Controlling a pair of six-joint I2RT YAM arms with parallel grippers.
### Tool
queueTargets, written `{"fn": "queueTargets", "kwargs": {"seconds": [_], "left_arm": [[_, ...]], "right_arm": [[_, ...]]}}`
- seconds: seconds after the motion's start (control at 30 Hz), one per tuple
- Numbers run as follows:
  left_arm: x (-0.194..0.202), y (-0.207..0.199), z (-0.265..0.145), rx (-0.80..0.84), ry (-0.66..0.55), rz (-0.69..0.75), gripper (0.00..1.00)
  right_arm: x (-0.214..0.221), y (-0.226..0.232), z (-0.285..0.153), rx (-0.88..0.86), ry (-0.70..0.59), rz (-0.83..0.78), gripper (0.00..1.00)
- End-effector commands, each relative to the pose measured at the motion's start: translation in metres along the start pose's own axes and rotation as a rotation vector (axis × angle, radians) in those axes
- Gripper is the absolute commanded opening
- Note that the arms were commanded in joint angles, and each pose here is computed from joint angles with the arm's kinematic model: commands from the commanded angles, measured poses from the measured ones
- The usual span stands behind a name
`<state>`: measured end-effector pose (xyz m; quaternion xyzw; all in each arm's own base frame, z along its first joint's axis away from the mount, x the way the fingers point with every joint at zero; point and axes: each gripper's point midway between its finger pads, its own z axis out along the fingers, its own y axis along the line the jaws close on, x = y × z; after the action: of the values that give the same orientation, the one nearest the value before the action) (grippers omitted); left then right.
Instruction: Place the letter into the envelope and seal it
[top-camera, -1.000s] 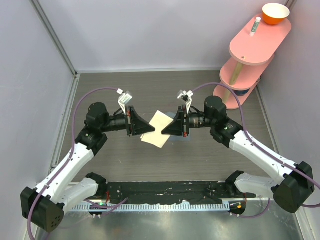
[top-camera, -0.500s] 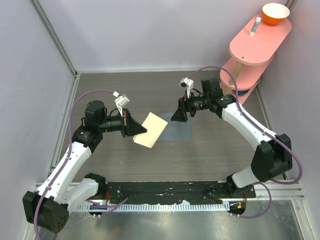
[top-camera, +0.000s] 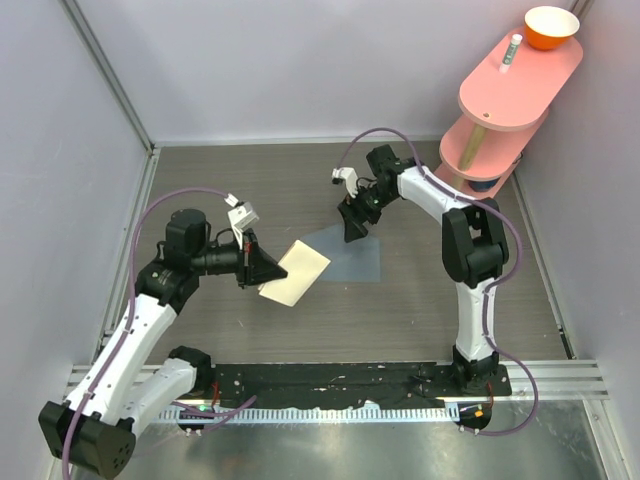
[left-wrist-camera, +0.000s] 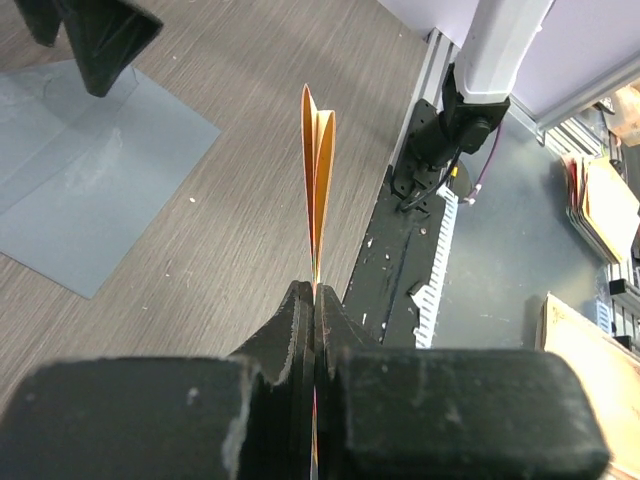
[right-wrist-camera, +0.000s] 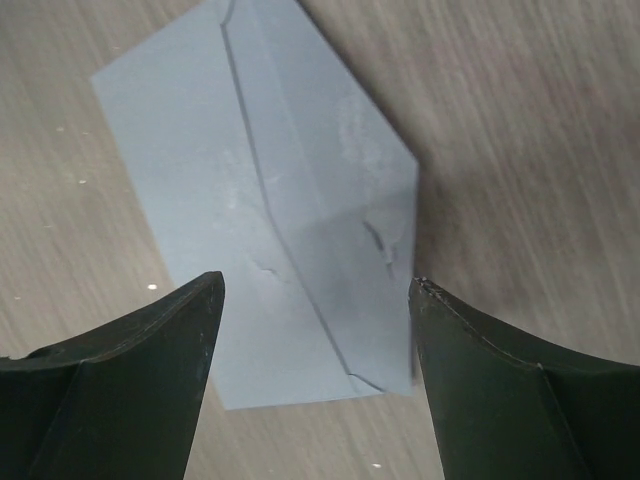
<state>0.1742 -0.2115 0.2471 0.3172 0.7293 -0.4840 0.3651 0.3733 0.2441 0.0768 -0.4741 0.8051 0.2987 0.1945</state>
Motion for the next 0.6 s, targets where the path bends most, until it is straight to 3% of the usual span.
{"fn": "queueTargets", "kwargs": {"seconds": [0.0, 0.13, 0.57], "left_arm": [[0.006, -0.007, -0.006, 0.012, 0.003, 0.046, 0.00], [0.007, -0.006, -0.005, 0.013, -0.001, 0.040, 0.00], [0.003, -0.011, -0.005, 0.038, -0.019, 0.036, 0.00]], "right_arm": [[-0.015, -0.020, -0.014, 0.051, 0.009, -0.102, 0.81], [-0.016, -0.039, -0.006, 0.084, 0.033, -0.100, 0.81], [-0.009, -0.049, 0.029, -0.047, 0.056, -0.101, 0.80]]}}
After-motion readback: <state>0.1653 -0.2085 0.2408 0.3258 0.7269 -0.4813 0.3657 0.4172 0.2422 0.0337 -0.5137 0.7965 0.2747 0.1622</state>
